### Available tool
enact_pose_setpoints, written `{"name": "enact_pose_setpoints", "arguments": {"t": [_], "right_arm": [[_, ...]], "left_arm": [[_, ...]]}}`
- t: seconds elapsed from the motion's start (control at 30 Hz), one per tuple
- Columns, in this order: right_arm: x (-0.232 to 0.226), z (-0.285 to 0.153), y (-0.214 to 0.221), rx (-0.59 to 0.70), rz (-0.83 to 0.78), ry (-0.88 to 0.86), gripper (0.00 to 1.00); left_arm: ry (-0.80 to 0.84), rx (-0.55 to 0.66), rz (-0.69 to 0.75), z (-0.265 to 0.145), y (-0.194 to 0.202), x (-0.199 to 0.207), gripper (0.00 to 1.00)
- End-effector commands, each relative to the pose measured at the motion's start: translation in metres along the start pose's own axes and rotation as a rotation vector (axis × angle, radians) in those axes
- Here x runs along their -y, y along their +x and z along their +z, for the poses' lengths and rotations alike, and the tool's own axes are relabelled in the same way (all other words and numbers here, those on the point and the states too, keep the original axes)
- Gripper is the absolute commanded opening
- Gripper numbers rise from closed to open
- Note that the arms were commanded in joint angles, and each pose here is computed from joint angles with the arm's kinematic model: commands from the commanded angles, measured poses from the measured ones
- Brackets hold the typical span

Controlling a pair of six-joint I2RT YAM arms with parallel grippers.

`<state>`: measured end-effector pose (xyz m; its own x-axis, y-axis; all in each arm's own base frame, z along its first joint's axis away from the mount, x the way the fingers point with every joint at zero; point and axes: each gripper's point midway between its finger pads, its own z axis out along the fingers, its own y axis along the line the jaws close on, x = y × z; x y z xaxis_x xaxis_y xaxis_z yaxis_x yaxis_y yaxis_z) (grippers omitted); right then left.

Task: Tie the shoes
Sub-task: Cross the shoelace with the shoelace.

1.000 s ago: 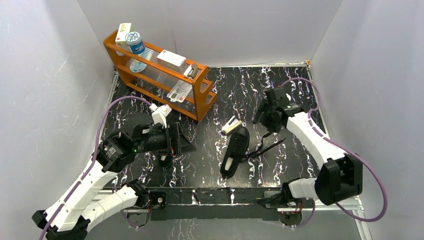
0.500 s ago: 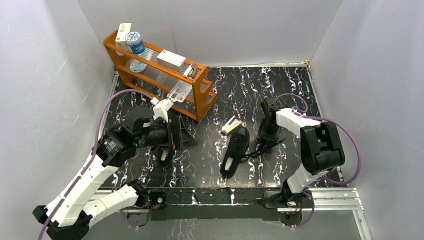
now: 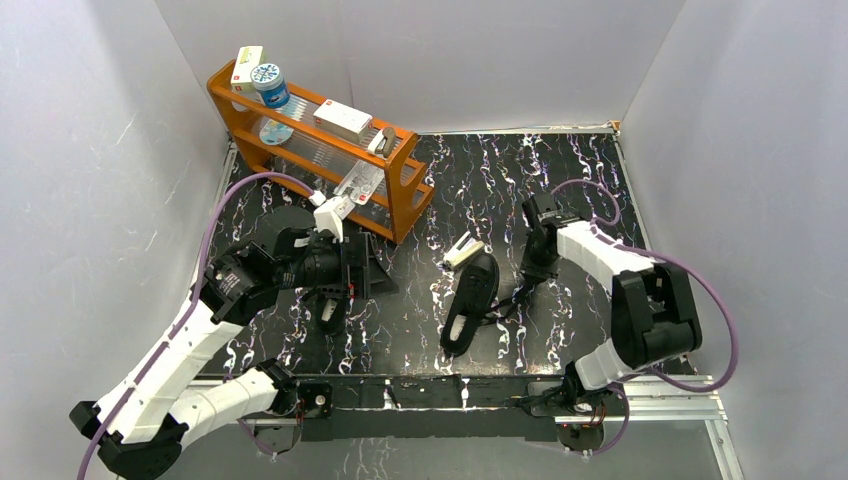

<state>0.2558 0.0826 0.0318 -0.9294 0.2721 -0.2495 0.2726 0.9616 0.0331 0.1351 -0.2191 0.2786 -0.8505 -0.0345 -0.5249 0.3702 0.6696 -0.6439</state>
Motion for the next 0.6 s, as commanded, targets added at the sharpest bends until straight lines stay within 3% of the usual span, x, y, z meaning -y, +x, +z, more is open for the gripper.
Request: {"name": "enact_pose_setpoints", "arguments": {"t": [0.0,0.17,0.33,0.37,0.47,0.57], "right_arm": [[-0.017,-0.042,-0.018,0.075,-0.028,-0.103,0.00],[-0.022,-0.085,-0.019,0.104,-0.061,-0.159,0.00],[-0.005,-0.113,-0.002,0.115,-0.223,-0.168,0.00],[-0.010,-0.125,0.002,0.127,-0.272,-0.233,0.00],[-0.118,-0.208,0.030,0.209,-0.469,-0.884,0.00],[-0.218,-0.202,0.080,0.056,-0.488,-1.098,0.00]], "left_arm": [[0.041,-0.002,0.058,-0.008,-0.002,0.010,0.90],[0.040,-0.003,0.064,-0.011,-0.002,0.011,0.90],[0.024,-0.017,0.064,-0.016,0.006,0.006,0.90],[0.020,-0.018,0.063,-0.016,0.007,0.005,0.90],[0.011,-0.014,0.045,-0.016,0.010,0.001,0.90],[0.001,-0.018,0.017,-0.014,0.014,-0.003,0.90]]}}
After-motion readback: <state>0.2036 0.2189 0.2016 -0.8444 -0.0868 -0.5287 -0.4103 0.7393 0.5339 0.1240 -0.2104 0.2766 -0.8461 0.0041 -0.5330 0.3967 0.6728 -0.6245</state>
